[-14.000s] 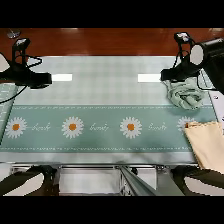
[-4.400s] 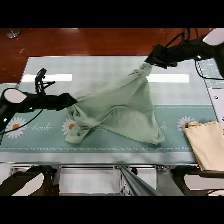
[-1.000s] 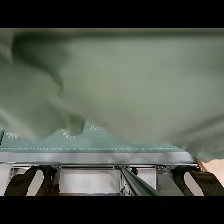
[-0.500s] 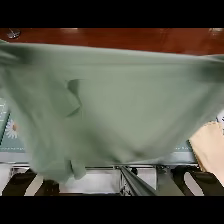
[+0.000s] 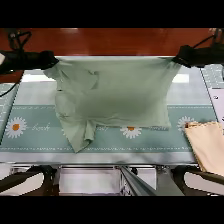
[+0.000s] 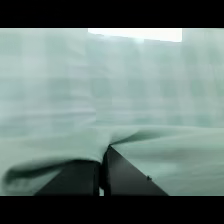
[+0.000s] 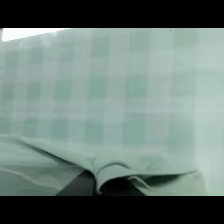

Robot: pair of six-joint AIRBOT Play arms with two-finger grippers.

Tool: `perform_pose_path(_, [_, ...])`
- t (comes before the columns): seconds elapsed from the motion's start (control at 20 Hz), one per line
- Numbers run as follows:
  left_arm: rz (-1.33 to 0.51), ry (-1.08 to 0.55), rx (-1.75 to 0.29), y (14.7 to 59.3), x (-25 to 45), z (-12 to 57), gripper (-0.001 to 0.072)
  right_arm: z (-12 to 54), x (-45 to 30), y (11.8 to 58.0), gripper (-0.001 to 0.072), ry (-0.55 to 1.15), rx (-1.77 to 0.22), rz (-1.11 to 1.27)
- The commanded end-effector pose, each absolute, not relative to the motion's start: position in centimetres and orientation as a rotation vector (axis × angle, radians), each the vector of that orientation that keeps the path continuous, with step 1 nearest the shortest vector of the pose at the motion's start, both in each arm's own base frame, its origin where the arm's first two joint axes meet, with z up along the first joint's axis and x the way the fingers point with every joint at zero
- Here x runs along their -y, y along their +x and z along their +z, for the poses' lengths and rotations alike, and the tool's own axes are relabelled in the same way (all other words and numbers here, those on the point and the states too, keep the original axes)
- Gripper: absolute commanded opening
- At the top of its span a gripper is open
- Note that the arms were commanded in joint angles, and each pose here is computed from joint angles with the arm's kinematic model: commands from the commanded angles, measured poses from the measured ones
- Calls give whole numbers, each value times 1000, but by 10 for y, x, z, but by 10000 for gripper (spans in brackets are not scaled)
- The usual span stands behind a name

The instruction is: Fold the shirts.

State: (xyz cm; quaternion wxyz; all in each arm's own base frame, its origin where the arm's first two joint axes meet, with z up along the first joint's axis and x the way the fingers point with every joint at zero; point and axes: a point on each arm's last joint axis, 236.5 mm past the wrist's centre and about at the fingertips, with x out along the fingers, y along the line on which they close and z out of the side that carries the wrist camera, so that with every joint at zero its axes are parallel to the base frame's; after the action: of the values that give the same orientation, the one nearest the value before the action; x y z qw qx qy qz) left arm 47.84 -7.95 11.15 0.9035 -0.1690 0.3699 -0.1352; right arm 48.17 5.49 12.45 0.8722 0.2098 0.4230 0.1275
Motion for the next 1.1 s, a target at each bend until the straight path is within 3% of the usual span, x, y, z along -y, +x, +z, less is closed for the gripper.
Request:
perform_pose_path(0.0, [-225, -497, -741, 520, 82, 69, 52, 80, -67, 549, 209, 640, -908, 286])
perform_pose_path(0.05, [-216, -521, -745, 524, 82, 61, 352, 70, -72, 557, 478, 685, -931, 295])
perform_pose_path(0.1, [-211, -526, -760, 526, 80, 54, 695, 62, -73, 561, 637, 721, -956, 306])
perform_pose_path(0.2, [-224, -506, -846, 516, 67, 45, 705, 58, -62, 550, 638, 734, -1022, 333])
perform_pose_path(0.35, [-205, -446, -1112, 460, 7, 27, 704, 54, -8, 489, 634, 665, -1223, 340])
perform_pose_path(0.5, [-192, -582, -1398, 375, -36, -1, 703, 32, 65, 405, 633, 497, -1451, 151])
perform_pose_path(0.6, [-178, -716, -1507, 325, -38, -26, 702, 19, 90, 378, 633, 530, -1394, 26])
perform_pose_path(0.85, [-266, -1040, -1415, 288, 17, -60, 702, -17, 38, 335, 633, 786, -1191, 88])
perform_pose_path(1.05, [-227, -1066, -1350, 299, 32, -79, 703, -33, 9, 310, 633, 840, -1201, 153])
